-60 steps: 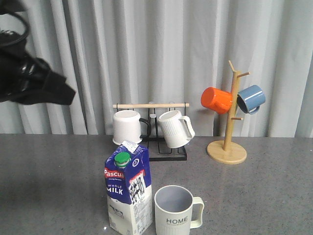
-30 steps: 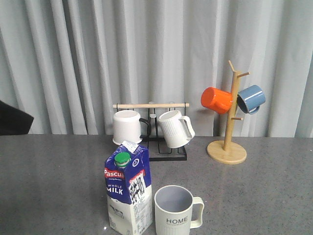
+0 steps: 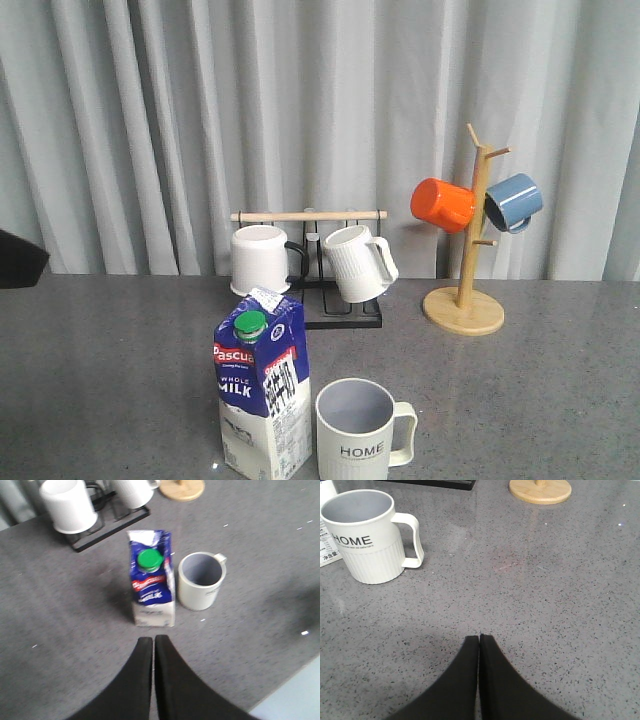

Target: Place milk next to cup

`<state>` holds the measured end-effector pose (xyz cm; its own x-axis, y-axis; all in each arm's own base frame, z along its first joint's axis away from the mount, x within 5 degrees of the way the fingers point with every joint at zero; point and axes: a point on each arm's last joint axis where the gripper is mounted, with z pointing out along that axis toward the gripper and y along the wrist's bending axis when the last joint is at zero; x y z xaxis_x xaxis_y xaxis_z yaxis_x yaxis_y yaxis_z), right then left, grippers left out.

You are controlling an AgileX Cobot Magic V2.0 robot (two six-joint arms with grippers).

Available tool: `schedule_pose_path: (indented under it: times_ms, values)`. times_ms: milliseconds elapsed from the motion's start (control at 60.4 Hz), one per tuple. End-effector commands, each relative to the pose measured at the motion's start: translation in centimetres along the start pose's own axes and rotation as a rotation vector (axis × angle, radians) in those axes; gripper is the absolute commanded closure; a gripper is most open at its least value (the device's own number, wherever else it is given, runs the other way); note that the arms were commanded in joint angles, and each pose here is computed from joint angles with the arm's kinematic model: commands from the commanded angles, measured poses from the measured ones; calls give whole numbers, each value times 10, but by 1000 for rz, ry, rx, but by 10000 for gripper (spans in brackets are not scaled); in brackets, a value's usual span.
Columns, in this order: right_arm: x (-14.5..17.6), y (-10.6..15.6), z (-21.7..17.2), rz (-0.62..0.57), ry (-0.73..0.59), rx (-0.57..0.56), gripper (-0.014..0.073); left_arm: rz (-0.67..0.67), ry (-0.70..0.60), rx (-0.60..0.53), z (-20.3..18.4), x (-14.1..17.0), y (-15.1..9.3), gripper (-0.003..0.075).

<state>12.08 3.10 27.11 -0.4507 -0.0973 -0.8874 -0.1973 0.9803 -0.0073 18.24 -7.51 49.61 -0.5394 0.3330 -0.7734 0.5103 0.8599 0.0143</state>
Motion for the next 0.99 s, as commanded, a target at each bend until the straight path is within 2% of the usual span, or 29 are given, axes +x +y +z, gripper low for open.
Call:
schedule_pose_path:
  times_ms: [0,149,248,364,563,761,861,977]
  values:
    - [-14,1,-2,-18,-82,-14,600,18,-85,-82,-1,-4,6,728]
    - [-14,1,-2,-18,-81,-14,600,-12,-203,-130,20,15,10,728]
    - [-14,1,-2,-18,-81,-14,600,-11,-345,-160,36,44,10,728]
    - [-14,1,-2,-18,-81,-14,600,-9,-498,-198,59,94,8,728]
    - [-14,1,-2,-18,-81,-14,600,-35,-737,-256,74,189,1,728]
    - [-14,1,-2,-18,-81,-14,600,-225,-761,-331,88,274,3,728]
    - [-14,1,-2,-18,-81,-14,600,-273,-774,-375,90,296,4,728]
    - [-14,1,-2,-18,-81,-14,600,-272,-783,-404,86,304,3,728]
